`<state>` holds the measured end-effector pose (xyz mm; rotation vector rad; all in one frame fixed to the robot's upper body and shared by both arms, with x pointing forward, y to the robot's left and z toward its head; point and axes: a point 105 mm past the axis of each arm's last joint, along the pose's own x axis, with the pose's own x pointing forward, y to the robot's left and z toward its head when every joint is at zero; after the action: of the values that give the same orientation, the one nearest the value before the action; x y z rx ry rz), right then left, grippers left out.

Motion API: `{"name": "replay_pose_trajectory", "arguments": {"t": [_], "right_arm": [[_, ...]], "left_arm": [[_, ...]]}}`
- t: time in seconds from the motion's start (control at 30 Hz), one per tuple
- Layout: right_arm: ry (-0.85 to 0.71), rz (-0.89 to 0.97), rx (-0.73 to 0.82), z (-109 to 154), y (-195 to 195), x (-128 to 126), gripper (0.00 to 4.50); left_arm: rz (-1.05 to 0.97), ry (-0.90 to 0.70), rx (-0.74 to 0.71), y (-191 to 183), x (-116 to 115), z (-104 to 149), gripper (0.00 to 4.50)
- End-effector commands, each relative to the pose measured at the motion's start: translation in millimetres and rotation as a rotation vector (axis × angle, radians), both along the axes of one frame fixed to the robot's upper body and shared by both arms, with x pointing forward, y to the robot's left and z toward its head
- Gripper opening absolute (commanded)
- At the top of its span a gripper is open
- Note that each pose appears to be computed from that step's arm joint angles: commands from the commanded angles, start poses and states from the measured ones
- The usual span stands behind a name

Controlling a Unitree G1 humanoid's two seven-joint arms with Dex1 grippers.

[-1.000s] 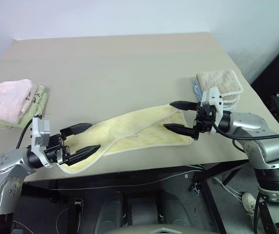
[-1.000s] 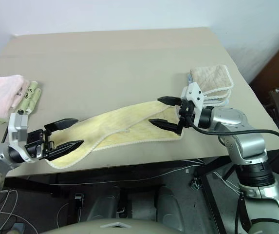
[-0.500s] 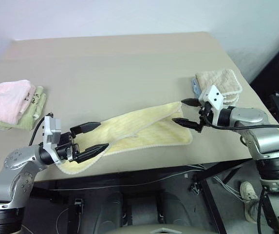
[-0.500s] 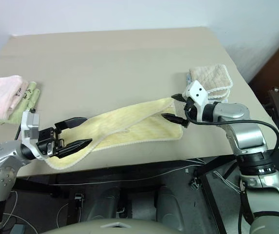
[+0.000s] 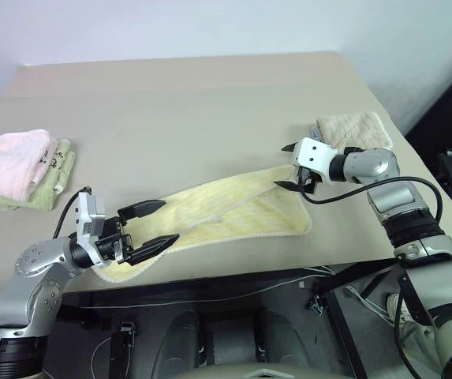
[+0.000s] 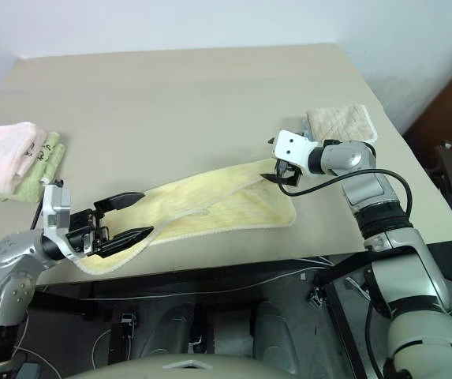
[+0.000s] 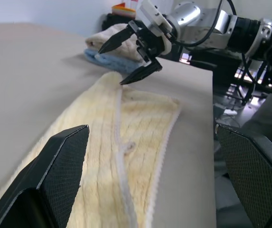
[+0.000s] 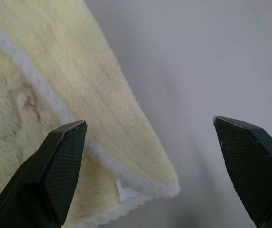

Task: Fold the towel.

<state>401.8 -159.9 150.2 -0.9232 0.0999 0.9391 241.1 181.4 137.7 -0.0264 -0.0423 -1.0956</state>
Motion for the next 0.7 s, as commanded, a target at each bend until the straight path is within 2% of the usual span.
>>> {"name": "replay_pose_trajectory", "arguments": {"t": [0.03,0.43,0.7], "right_arm": [[-0.06,0.034,-0.026,16,0,4,4.5],[-0.102,-0.078,-0.137,2,-19,27,4.5],[-0.07,0.023,-0.074,18,-16,15,4.5]], "left_arm": [[-0.001,-0.058,0.007,-1,-5,9,4.48],[0.034,-0.078,0.008,2,-3,8,4.48],[0.04,-0.073,0.021,5,-2,9,4.48]]}}
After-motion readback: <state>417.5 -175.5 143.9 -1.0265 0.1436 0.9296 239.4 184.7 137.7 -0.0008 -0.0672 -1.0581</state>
